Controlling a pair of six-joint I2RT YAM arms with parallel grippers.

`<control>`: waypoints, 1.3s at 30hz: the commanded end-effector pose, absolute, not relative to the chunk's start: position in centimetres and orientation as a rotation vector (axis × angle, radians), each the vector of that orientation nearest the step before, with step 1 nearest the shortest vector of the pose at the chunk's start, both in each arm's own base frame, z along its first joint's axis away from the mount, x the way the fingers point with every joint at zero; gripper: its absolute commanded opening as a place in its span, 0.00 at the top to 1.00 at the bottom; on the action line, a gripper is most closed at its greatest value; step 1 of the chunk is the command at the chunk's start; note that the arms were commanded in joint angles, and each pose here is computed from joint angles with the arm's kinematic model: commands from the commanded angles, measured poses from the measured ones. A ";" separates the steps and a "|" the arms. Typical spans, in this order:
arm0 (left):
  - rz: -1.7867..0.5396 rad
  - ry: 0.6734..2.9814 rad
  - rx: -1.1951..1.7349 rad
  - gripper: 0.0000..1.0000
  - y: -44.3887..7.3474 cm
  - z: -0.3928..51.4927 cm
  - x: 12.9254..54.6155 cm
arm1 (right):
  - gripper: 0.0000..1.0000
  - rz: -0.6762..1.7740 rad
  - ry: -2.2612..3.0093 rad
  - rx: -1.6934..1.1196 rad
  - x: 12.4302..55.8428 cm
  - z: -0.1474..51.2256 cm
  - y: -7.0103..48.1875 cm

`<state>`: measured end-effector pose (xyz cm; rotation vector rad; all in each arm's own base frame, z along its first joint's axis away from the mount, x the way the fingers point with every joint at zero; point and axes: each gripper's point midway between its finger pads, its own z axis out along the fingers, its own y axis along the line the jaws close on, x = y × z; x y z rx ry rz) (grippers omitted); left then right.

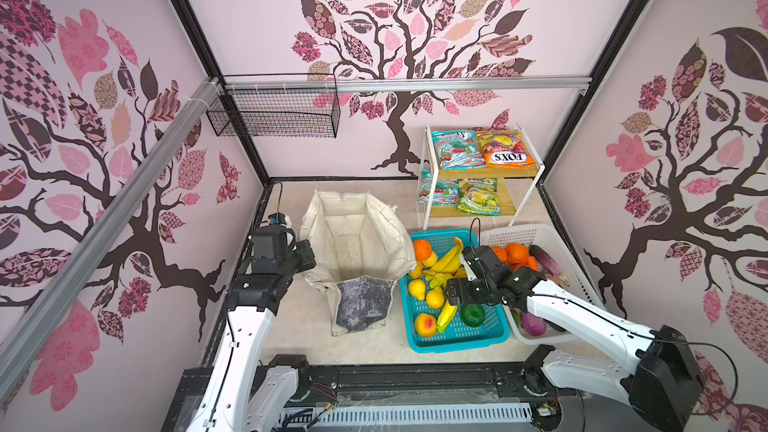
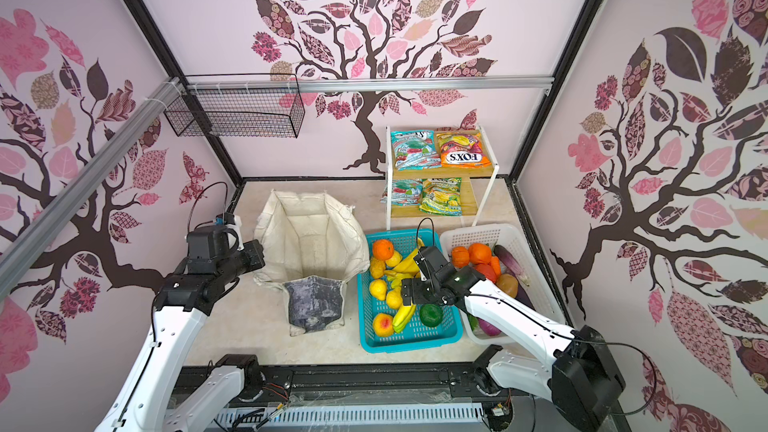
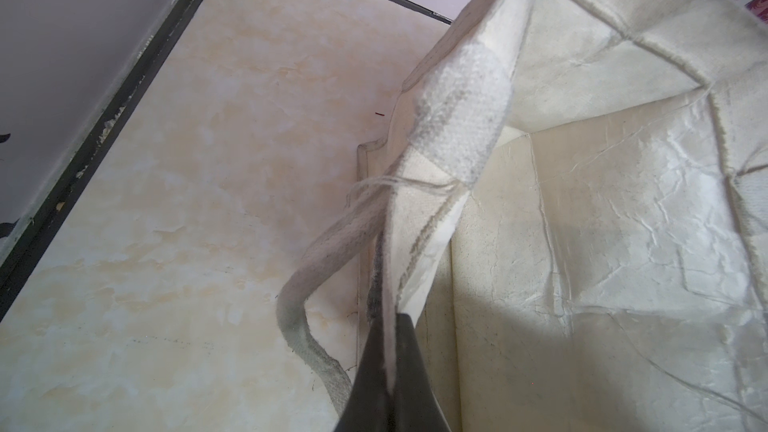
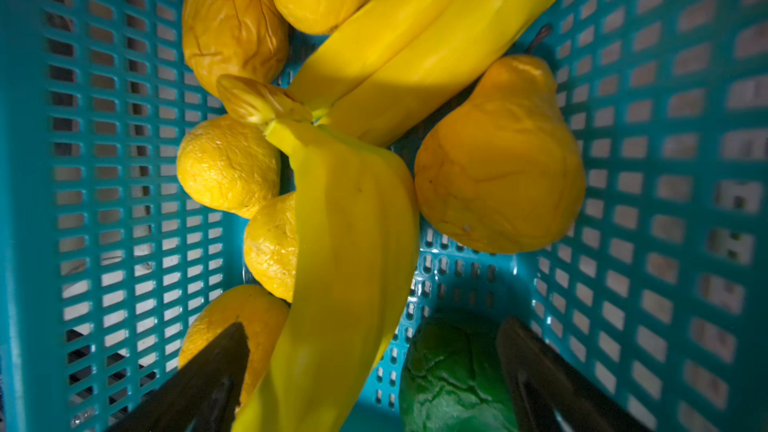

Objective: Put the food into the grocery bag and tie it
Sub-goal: 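Lower the right gripper into the teal basket and grasp the yellow banana bunch, then lift the bananas with the right gripper toward the open bag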

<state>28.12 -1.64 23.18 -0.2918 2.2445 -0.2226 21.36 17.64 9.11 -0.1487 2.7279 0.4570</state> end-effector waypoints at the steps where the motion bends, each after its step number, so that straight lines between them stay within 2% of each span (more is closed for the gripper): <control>1: -0.233 2.252 -0.274 1.00 -1.9 22.5 27.9 | 0.04 0.459 2.751 -0.142 21.2 8.5 18.0; 5: -0.233 2.253 -0.268 1.00 -1.9 22.5 27.9 | 0.06 0.505 2.754 -0.148 21.2 7.9 18.8; 8: -0.231 2.254 -0.265 1.00 -1.9 22.5 27.9 | 0.10 0.528 2.742 -0.148 21.4 7.8 19.1; 10: -0.232 2.255 -0.264 1.00 -1.9 22.4 27.9 | 0.17 0.528 2.736 -0.145 21.4 7.7 19.1; 14: -0.232 2.256 -0.262 1.00 -1.9 22.4 27.9 | 0.39 0.527 2.733 -0.125 21.6 7.6 19.1; 25: -0.231 2.254 -0.248 1.00 -2.0 22.5 27.9 | 0.65 0.528 2.680 -0.096 22.1 8.4 18.8; 29: -0.233 2.252 -0.246 1.00 -2.0 22.6 27.8 | 0.69 0.556 2.636 -0.082 22.4 9.6 18.9; 39: -0.239 2.252 -0.241 1.00 -2.1 22.6 27.8 | 0.69 0.526 2.519 -0.044 23.1 12.8 17.7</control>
